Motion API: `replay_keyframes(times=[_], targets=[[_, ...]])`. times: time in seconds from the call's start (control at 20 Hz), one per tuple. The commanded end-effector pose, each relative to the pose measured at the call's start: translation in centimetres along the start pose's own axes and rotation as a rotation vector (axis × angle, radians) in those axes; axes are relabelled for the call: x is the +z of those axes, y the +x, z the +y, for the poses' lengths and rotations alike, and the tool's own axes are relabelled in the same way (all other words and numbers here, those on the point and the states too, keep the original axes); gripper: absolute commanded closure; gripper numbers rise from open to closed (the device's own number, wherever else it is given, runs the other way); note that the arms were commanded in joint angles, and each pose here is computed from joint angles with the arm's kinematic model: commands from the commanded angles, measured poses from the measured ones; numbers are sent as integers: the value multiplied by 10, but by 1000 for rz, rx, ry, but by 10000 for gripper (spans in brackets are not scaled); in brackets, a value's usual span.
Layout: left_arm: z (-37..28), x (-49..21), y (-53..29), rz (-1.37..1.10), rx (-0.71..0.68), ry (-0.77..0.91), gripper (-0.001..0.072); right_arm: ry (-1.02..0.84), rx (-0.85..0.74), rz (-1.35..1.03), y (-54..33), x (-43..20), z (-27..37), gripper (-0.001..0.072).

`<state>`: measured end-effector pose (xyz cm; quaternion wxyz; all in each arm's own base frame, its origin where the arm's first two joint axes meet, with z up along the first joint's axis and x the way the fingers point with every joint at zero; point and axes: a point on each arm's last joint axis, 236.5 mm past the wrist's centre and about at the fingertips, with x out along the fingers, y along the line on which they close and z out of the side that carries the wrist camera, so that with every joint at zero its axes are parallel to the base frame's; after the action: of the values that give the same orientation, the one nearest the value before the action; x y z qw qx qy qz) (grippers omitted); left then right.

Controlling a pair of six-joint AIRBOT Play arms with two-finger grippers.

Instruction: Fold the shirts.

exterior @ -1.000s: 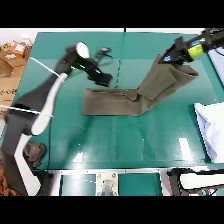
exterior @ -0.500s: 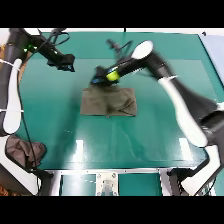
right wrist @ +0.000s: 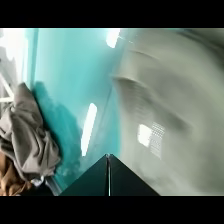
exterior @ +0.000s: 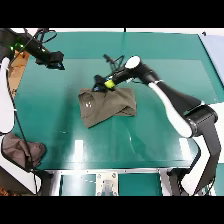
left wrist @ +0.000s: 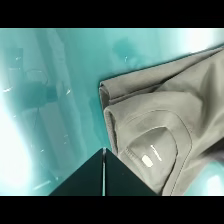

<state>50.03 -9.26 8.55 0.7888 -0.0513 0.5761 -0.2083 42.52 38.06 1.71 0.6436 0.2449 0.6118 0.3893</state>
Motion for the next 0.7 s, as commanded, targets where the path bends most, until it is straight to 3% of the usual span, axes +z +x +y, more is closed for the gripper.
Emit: replay_keyframes(times=[0.0, 0.25, 0.3, 0.35, 0.4, 0.65], targets=[[3, 3, -2, -13, 5, 1, 686, 93, -9, -34, -75, 13, -46, 689], [3, 3, -2, -16, 5, 3, 686, 264, -207, -213, -178, -10, -152, 660], [3, 5, -2, -23, 6, 3, 686, 328, -209, -211, -182, -23, -171, 494], [4, 7, -1, -30, 6, 1, 686, 379, -213, -203, -179, -34, -188, 255], [4, 7, 2, -31, 1, -3, 686, 421, -221, -200, -171, -44, -205, 168], [9, -2, 18, -2, -3, -26, 686, 421, -158, -210, -103, -56, -218, 168]])
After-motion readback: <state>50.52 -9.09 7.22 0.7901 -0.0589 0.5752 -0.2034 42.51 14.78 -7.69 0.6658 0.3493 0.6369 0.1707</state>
